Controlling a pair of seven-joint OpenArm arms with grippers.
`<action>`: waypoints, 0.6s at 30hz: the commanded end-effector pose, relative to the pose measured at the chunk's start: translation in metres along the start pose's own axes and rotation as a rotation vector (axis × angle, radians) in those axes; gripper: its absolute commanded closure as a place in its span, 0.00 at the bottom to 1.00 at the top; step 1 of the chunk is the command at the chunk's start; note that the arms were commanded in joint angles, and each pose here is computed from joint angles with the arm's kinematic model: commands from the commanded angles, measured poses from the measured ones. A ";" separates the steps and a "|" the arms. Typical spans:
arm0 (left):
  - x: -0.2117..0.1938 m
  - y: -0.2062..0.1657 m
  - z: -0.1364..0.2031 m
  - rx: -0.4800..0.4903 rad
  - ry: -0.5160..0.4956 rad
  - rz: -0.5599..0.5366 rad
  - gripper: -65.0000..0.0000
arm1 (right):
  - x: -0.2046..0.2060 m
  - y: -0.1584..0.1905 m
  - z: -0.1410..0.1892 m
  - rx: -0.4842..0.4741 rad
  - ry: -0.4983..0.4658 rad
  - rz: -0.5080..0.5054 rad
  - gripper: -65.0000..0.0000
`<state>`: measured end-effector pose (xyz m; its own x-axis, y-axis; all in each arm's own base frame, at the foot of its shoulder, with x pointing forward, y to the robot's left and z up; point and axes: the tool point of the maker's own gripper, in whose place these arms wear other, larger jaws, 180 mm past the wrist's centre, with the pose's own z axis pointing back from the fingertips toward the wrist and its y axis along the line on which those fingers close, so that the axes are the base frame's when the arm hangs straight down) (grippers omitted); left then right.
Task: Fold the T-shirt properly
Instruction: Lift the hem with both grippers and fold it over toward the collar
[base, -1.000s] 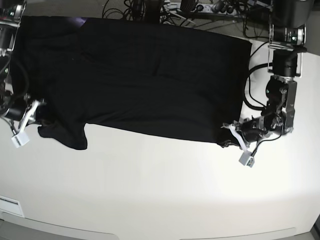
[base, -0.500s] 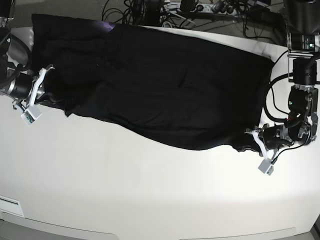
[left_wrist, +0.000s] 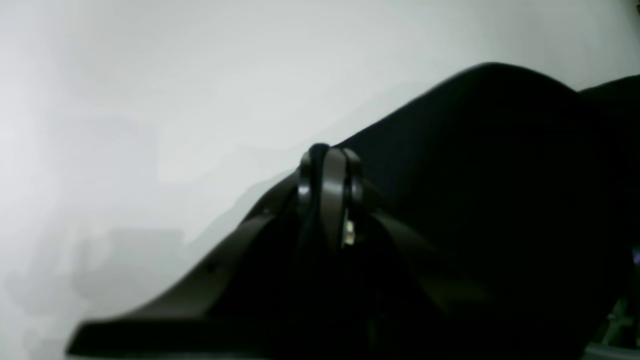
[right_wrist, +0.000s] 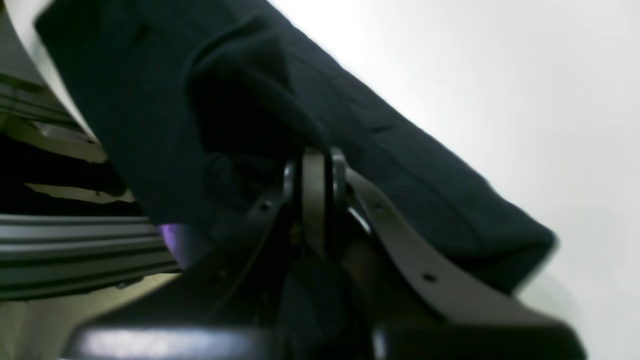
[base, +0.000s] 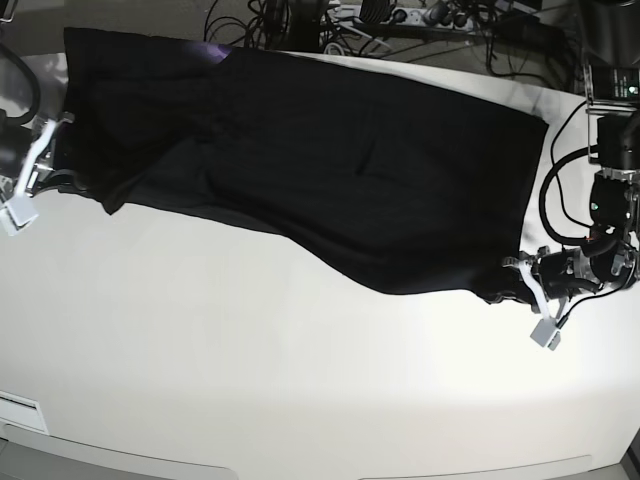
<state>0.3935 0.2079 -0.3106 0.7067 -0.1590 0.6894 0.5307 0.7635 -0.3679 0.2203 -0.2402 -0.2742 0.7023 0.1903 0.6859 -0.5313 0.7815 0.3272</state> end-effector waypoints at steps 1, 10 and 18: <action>0.024 0.000 0.011 0.003 -0.058 -0.034 1.00 | 0.009 -0.004 0.011 -0.022 -0.006 0.037 1.00; 0.019 -0.010 0.014 -0.058 -0.029 -0.003 1.00 | -0.001 -0.005 0.013 -0.034 0.028 0.018 1.00; 0.008 -0.024 0.037 -0.175 0.039 0.047 1.00 | -0.010 -0.003 0.012 -0.027 0.046 0.002 1.00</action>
<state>0.3601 0.2069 -0.2925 0.7823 -0.1489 0.6049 0.5369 0.6535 -0.5336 0.2026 -0.2506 -0.2868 0.7532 0.2052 0.6249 -0.4948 0.8027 0.3329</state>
